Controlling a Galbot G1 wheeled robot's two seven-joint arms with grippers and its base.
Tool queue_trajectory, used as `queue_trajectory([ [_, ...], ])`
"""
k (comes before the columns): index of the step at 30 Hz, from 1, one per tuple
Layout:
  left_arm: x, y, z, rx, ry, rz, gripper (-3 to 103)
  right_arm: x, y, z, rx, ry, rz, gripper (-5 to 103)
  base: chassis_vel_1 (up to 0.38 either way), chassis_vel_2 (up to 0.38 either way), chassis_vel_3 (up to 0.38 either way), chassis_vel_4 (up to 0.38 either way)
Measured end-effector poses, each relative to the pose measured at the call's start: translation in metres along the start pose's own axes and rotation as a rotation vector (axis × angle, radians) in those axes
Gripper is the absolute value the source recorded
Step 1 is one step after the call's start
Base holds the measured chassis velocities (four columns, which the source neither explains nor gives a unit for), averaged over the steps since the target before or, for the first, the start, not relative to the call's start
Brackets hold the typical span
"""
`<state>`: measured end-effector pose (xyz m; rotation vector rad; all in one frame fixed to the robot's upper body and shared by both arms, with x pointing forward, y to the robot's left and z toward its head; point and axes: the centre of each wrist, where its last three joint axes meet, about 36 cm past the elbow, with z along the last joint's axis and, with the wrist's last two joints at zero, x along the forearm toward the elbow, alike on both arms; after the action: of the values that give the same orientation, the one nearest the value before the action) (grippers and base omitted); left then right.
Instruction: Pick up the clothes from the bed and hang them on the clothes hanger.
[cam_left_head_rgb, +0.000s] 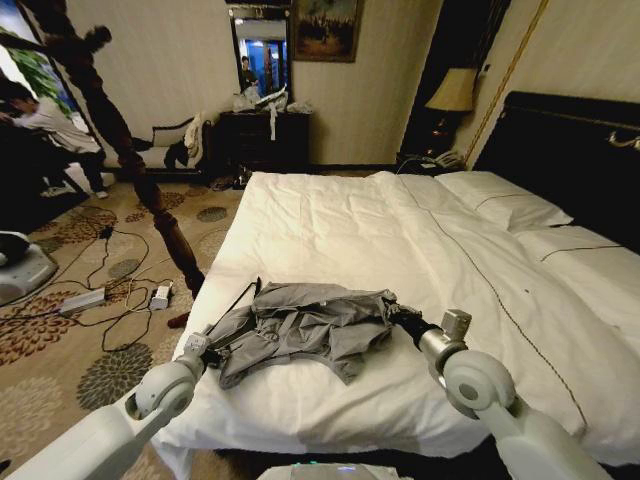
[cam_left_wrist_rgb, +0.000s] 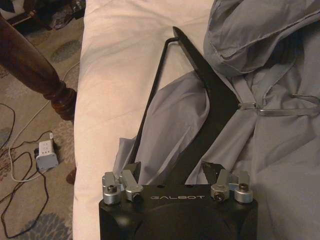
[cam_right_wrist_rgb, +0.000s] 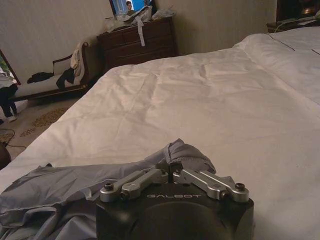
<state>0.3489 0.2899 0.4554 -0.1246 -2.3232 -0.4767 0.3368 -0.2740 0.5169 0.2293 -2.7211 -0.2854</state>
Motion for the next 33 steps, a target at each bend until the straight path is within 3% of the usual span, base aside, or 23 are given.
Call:
queue_trajectory([
  [11,-0.015,-0.005,0.011,0.027,0.045,0.039,68,0.002,-0.001,0.001,0.001,0.007,0.003,0,0.000,0.000,0.000,0.000],
  [14,-0.017,-0.004,0.012,0.036,0.049,0.046,61,0.003,-0.001,0.001,0.000,0.008,0.003,0,0.000,0.000,0.000,0.000],
  [16,-0.018,-0.003,0.013,0.044,0.044,0.045,50,0.003,-0.001,0.002,0.000,0.008,0.004,0,0.000,0.000,0.000,0.000],
  [19,-0.015,-0.002,0.013,0.050,0.039,0.050,45,0.003,-0.001,0.002,0.000,0.009,0.004,0,0.000,0.000,0.000,0.000],
  [24,-0.002,-0.002,0.011,0.047,0.027,0.061,24,0.002,-0.001,0.001,0.001,0.005,0.003,0,0.000,0.000,0.000,0.000],
  [27,0.001,-0.003,0.011,0.045,0.018,0.057,19,0.002,-0.001,0.001,0.001,0.006,0.003,0,0.000,0.000,0.000,0.000],
  [33,0.012,0.003,0.000,0.052,-0.027,0.044,19,0.003,-0.001,0.002,0.002,0.009,0.007,0,0.000,0.000,0.000,0.000],
])
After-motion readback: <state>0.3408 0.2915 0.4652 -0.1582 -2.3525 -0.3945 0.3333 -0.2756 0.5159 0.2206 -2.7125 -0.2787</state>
